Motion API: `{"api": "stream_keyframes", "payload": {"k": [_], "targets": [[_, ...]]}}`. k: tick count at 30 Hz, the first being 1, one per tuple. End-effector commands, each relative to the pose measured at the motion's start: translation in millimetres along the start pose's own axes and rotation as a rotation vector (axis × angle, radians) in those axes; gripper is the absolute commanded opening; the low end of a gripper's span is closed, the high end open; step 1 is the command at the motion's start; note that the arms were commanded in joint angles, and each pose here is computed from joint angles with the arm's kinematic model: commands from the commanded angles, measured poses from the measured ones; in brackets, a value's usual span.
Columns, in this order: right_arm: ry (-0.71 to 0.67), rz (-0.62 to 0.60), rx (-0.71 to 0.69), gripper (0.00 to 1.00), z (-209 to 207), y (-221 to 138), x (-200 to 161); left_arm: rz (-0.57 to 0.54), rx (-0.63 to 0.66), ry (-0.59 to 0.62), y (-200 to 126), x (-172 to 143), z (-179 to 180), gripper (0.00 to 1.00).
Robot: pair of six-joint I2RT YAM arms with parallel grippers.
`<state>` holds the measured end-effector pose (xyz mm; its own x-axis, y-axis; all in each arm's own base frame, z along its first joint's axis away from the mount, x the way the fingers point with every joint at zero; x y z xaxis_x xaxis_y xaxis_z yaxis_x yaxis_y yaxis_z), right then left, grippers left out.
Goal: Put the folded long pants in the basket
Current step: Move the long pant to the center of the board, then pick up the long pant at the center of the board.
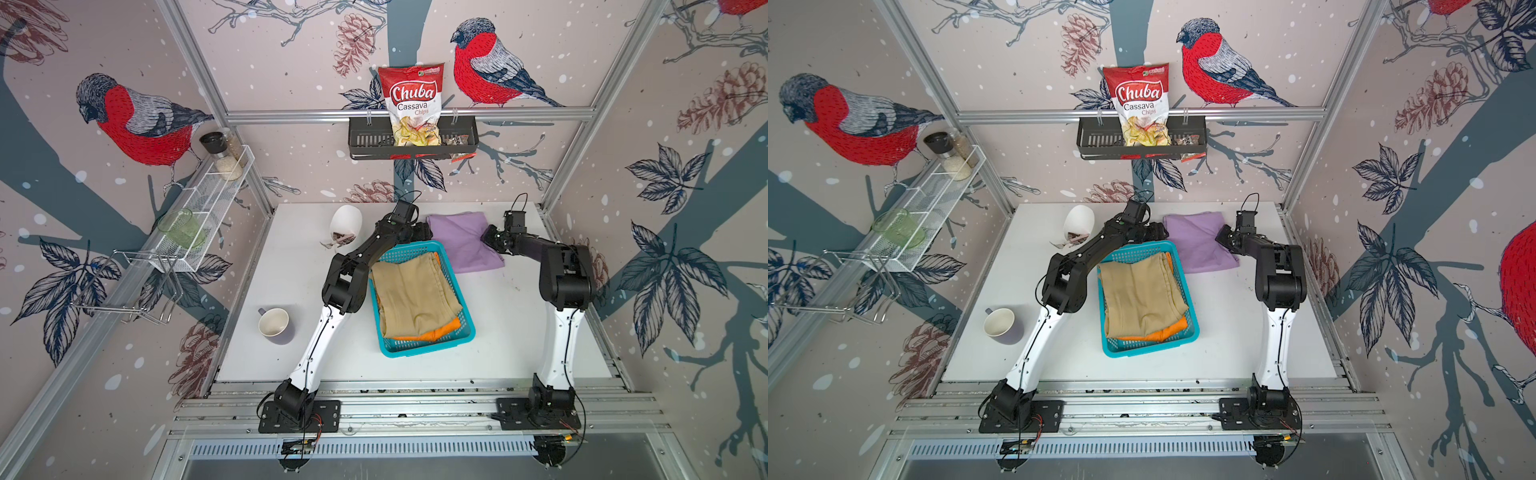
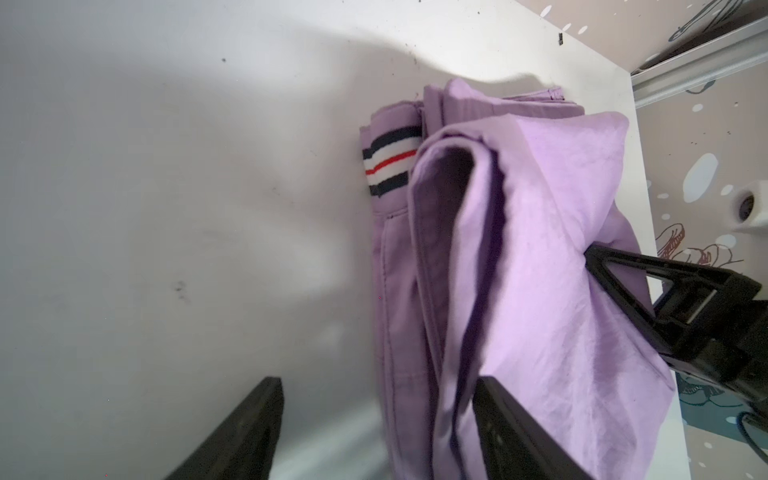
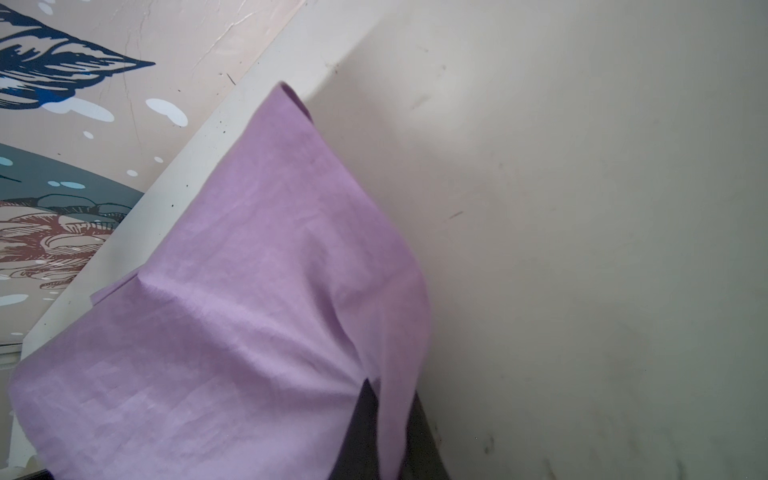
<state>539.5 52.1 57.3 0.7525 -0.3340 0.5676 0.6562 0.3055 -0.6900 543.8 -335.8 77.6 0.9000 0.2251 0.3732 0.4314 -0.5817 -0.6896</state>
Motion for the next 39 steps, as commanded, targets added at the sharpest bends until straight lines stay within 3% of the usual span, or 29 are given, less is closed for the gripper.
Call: {"api": "stream_keyframes", "payload": {"k": [1,8,13,17,20,23,24,25,29,39], "targets": [[0.055,0.172,-0.035,0.0,-6,3,-41,0.074,0.022,-0.054,9,-18,15,0.79],[0.078,0.174,-0.044,0.0,-9,11,-37,0.086,-0.121,-0.109,25,-18,-9,0.8],[0.079,0.173,-0.042,0.0,-11,8,-36,0.105,-0.103,-0.15,39,-29,-1,0.8],[0.08,0.177,-0.019,0.0,-8,7,-37,0.132,-0.114,-0.185,53,-39,5,0.72],[0.084,0.181,-0.011,0.0,-8,7,-38,0.135,-0.155,-0.196,60,-42,-2,0.53],[0.081,0.185,-0.006,0.0,-7,7,-40,0.129,-0.202,-0.206,63,-39,-13,0.24],[0.079,0.183,-0.003,0.0,-7,6,-39,0.129,-0.223,-0.21,64,-39,-17,0.05],[0.077,0.181,0.0,0.0,-6,6,-38,0.128,-0.237,-0.218,64,-38,-19,0.0],[0.067,0.15,0.021,0.0,-4,0,-24,0.111,-0.297,-0.243,58,-29,-32,0.0],[0.068,-0.036,0.068,0.0,-4,-53,66,-0.064,-0.508,-0.244,-3,29,-104,0.0]]}}
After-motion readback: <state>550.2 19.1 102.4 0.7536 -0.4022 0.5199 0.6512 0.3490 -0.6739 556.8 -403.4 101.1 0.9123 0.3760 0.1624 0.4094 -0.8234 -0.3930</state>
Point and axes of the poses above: each gripper's point midway between its finger pads, its own y axis out along the fingers, its own z axis along the line the jaws close on, x = y × z, the point moved 5 cm from there along -y, back along the fingers, and after that the axes turned 8 degrees about -y, right-handed, at the moved point
